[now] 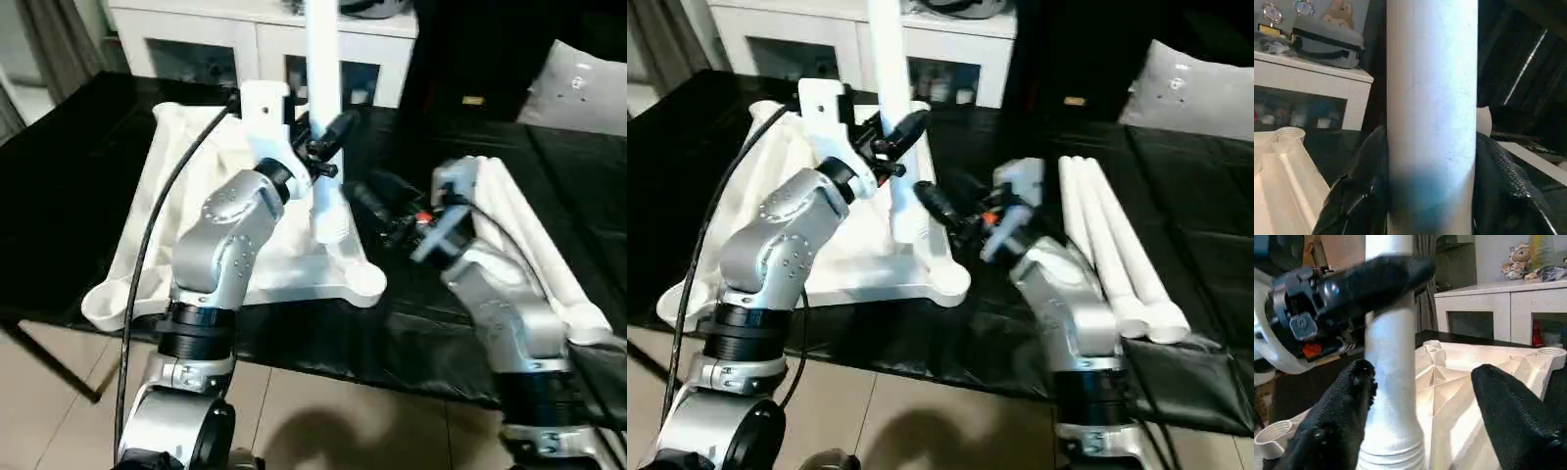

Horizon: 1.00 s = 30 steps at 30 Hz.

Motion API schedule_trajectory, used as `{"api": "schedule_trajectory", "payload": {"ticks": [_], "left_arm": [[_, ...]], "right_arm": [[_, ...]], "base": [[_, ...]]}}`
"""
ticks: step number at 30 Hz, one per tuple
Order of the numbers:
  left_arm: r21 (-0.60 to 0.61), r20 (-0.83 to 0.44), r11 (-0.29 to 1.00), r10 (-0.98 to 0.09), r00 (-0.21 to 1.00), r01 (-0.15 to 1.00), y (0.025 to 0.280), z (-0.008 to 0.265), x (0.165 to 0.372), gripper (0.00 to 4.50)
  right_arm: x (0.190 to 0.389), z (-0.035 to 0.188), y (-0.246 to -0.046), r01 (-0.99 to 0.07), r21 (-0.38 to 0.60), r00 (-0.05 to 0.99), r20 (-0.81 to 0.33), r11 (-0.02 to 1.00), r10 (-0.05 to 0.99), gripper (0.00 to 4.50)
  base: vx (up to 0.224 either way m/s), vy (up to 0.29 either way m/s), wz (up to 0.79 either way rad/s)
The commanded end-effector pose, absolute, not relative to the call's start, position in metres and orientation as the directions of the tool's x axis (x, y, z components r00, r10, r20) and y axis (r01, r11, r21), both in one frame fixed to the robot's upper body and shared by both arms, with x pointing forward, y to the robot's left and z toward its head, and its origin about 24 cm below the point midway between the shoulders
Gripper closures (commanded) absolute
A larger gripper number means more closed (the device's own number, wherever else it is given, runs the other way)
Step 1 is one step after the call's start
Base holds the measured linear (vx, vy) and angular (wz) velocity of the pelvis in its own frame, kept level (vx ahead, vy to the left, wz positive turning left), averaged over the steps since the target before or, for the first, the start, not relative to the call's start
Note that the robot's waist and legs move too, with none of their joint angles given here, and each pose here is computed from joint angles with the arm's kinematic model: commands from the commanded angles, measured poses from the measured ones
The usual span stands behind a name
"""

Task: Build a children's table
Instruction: Pick table leg

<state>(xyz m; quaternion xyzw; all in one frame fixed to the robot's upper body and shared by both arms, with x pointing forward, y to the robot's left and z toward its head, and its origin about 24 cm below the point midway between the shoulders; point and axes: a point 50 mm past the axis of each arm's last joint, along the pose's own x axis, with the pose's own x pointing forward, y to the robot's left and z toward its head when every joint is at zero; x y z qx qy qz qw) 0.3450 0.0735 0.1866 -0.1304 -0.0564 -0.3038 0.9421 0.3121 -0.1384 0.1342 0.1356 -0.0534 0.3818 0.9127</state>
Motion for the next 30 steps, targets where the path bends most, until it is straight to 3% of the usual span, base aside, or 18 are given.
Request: {"api": "schedule_trajectory", "payload": {"ticks": [1,9,14,23,27,30], "left_arm": [[-0.206,0.194,0.756,-0.591,0.783,0.621,0.069,0.192,0.344,2.62],[-0.252,0.203,0.641,-0.697,0.687,0.725,0.068,0.191,0.336,2.62],[-0.31,0.25,0.535,-0.752,0.61,0.786,0.068,0.197,0.33,2.62],[-0.141,0.234,0.241,-0.934,0.269,0.96,0.063,0.21,0.309,2.62],[-0.108,0.204,0.191,-0.956,0.21,0.976,0.059,0.211,0.307,2.62],[-0.084,0.195,0.152,-0.967,0.166,0.985,0.055,0.212,0.306,2.62]], "right_arm": [[0.313,0.143,-0.149,-0.699,0.227,0.715,0.201,0.678,0.67,0.77],[0.31,0.145,-0.169,-0.74,0.301,0.65,0.088,0.601,0.755,0.72],[0.307,0.15,-0.172,-0.776,0.291,0.606,0.099,0.559,0.789,0.72],[0.287,0.163,-0.162,-0.925,0.263,0.307,0.086,0.275,0.948,0.72],[0.286,0.164,-0.156,-0.944,0.24,0.243,0.049,0.225,0.969,0.72],[0.293,0.162,-0.152,-0.945,0.217,0.254,0.007,0.246,0.967,0.72]], "base": [[0.0,0.0,0.0],[0.0,0.0,0.0],[0.0,0.0,0.0],[0.0,0.0,0.0],[0.0,0.0,0.0],[0.0,0.0,0.0]]}}
